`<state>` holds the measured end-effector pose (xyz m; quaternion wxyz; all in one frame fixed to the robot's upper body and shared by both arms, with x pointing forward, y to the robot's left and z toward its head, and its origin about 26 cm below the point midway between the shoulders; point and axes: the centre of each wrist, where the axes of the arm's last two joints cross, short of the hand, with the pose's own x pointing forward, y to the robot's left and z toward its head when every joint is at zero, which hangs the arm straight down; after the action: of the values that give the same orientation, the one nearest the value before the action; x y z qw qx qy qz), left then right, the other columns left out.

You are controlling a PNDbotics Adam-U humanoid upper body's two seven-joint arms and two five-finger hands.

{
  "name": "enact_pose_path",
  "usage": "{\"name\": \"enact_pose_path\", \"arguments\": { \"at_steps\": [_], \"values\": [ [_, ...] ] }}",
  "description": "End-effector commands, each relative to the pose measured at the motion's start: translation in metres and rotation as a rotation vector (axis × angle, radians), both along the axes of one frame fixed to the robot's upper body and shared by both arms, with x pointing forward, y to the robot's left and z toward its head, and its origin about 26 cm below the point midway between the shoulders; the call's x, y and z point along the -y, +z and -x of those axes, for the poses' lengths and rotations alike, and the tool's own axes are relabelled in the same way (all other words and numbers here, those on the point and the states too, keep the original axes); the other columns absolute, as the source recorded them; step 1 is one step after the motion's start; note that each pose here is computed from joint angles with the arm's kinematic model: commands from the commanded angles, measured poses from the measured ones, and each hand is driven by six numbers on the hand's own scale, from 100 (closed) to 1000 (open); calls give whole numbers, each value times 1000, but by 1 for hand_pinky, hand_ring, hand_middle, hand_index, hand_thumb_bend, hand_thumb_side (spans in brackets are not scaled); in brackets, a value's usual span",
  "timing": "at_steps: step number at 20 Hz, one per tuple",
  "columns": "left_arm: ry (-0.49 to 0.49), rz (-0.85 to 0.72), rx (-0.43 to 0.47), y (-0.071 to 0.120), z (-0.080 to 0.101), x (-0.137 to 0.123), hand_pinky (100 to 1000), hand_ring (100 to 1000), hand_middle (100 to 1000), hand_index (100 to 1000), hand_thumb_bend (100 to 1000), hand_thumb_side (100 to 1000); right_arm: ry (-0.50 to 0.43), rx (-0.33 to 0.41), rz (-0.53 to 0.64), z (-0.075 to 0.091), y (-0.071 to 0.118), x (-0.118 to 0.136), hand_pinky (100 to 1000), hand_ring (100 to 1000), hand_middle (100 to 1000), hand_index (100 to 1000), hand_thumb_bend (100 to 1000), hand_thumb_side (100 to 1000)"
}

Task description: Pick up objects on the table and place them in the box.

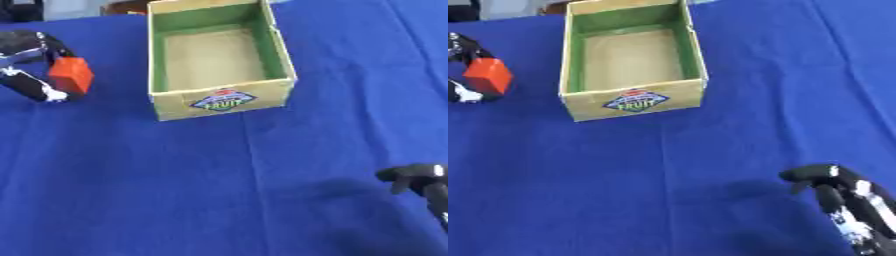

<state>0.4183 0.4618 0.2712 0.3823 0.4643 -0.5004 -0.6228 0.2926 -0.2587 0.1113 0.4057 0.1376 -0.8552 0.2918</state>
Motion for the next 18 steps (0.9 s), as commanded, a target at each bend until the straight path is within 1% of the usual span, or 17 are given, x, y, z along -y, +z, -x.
{"name": "enact_pose_path", "arguments": {
  "at_steps": [1,4,7,8,12,14,17,18],
  "values": [
    [16,-23,25,13,5,-6,611,574,615,802,515,470,-3,21,11,0,5,2,810,764,524,756,100,645],
    [17,-26,19,12,4,-6,590,551,591,779,503,462,-4,21,10,-1,5,2,810,764,524,756,100,646],
    [12,-25,20,11,4,-6,565,514,548,726,486,443,-4,22,10,-1,5,2,810,764,524,756,100,647],
    [10,-25,22,11,4,-6,547,489,517,686,476,432,-5,21,10,-1,5,2,810,764,524,756,100,648],
    [1,-28,36,11,4,-4,497,417,430,576,431,378,-6,20,9,-1,4,2,810,764,524,756,100,648],
    [1,-32,44,11,4,-4,423,349,352,490,404,339,-6,19,9,-1,4,2,810,765,524,756,100,648],
    [-6,-28,85,15,5,-3,322,245,235,361,401,305,-7,17,8,0,4,3,810,765,524,756,100,649],
    [-11,-24,105,16,5,-2,301,218,202,321,402,299,-8,16,7,0,4,3,810,765,524,756,100,647]
  ]
}}
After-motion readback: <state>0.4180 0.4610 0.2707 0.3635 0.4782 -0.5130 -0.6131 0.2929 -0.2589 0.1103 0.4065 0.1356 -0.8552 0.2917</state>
